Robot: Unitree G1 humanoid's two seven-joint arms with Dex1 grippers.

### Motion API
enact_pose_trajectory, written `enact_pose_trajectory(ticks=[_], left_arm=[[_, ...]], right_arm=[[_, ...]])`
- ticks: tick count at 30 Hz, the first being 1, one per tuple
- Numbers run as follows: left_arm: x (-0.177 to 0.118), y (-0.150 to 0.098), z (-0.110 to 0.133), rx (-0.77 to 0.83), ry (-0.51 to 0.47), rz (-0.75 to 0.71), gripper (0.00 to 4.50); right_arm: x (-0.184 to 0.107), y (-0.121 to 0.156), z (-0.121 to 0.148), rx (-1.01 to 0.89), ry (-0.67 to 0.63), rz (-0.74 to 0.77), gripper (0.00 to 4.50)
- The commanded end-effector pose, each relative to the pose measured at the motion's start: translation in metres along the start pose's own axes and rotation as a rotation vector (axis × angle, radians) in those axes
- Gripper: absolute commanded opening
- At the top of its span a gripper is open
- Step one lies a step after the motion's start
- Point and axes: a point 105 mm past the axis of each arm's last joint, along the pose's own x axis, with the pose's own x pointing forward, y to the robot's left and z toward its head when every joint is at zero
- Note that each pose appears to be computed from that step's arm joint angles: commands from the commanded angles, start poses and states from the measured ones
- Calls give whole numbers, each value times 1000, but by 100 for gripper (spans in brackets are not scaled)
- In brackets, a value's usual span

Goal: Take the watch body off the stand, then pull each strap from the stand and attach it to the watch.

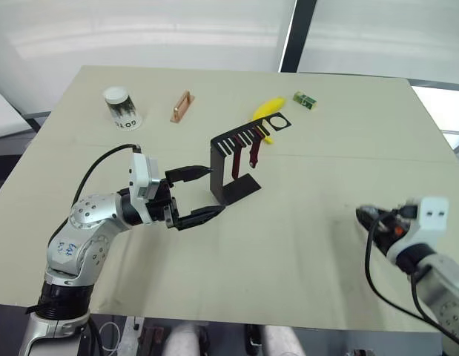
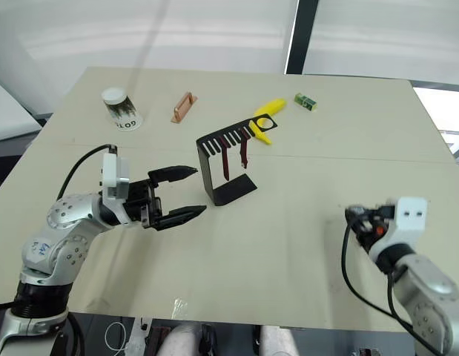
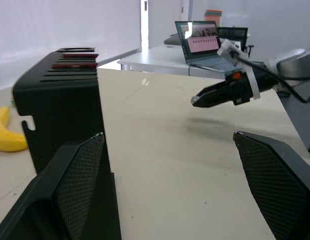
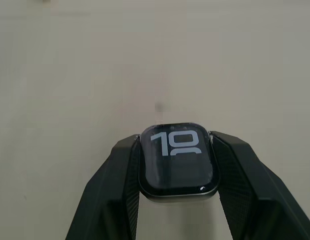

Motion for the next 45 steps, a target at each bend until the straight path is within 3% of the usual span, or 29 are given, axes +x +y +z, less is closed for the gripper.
enact_pose_trajectory(ticks=[1,7,18,19,23,28,32,34,38,41,45], left_arm=[[0,-3,6,30,-16,-11,450],[2,-6,4,28,-17,-10,450],[-3,0,3,22,-7,9,450],[-4,0,3,21,-5,11,450],[-9,2,1,16,7,31,450],[-18,7,-1,14,30,68,450],[-49,17,-12,26,116,162,450],[-69,24,-17,27,151,235,450],[-127,32,-42,37,283,427,450],[-162,19,-61,22,380,488,450],[-192,8,-71,21,418,594,450]], right_arm=[[1,1,-1,-32,-56,-20,161],[9,12,-22,-69,-36,20,161],[16,22,-20,-14,-59,64,161],[17,23,-19,-20,-60,66,263],[12,18,-10,-40,-76,61,439],[-1,7,3,-91,-79,71,446],[-34,10,33,-121,-181,285,446],[-47,2,36,-128,-185,322,446],[-69,-45,25,-234,-111,246,446],[-84,-73,10,-346,-75,232,446],[-101,-108,-10,-479,-21,193,446]])
